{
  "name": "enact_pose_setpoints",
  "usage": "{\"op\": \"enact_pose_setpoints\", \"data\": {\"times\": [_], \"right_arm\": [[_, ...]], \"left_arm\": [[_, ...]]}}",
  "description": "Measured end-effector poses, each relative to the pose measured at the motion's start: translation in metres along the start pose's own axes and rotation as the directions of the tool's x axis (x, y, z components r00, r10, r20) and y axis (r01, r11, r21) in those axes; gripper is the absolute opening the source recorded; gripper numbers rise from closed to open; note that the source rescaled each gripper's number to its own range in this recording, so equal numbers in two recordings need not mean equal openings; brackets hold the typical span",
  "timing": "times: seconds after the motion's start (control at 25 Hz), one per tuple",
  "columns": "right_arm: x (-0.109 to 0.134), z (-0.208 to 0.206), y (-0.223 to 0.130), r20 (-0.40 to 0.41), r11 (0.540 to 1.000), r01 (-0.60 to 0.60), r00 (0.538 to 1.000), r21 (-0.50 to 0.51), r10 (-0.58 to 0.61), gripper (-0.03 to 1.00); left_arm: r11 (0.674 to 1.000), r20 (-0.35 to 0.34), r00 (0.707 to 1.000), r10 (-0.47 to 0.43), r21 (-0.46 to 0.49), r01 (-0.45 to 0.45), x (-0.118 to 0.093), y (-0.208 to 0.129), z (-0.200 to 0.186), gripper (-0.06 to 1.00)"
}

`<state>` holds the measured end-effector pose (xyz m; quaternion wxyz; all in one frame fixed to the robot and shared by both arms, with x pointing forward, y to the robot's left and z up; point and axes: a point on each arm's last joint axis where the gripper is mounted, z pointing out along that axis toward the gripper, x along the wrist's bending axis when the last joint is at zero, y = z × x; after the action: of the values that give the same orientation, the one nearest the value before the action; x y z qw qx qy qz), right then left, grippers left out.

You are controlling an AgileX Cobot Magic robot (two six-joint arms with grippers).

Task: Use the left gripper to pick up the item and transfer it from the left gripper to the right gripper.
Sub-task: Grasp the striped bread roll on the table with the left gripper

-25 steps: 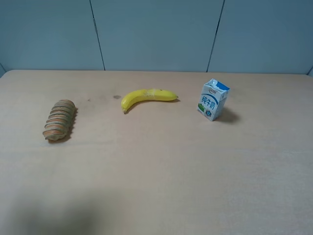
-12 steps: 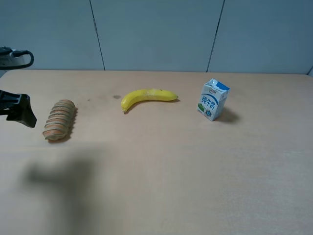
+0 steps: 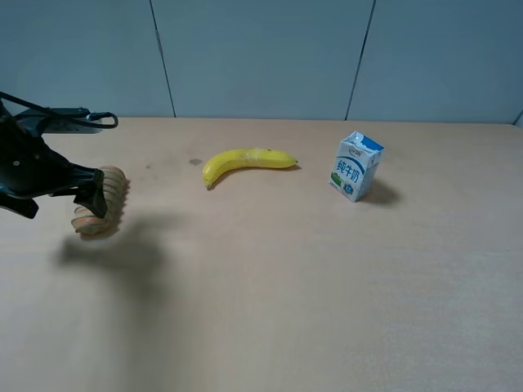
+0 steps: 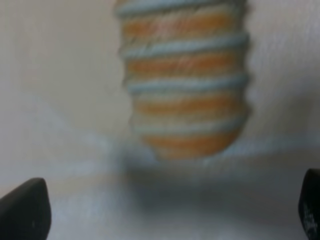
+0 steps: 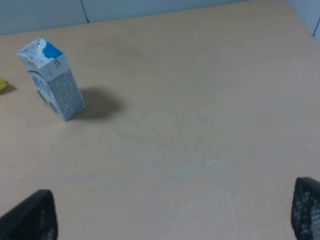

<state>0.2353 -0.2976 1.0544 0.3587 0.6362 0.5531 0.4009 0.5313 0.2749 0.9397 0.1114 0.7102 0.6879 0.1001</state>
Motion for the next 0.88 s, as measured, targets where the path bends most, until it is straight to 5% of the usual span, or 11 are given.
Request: {"op": "enact_pose_setpoints", "data": {"times": [0.36, 0.88], "right_arm": [[0.0, 0.0, 0.0, 0.0, 1.0, 0.0, 1.0, 0.0, 0.0, 1.0], [0.0, 0.0, 0.0, 0.0, 1.0, 0.0, 1.0, 0.0, 0.0, 1.0]], "left_arm": [[0.999, 0.002, 1.0, -0.003, 0.036, 0.002, -0.005, 0.009, 0.041, 1.0], [0.999, 0.009, 1.0, -0.01, -0.037, 0.01, -0.006, 0.016, 0.05, 0.96]]}}
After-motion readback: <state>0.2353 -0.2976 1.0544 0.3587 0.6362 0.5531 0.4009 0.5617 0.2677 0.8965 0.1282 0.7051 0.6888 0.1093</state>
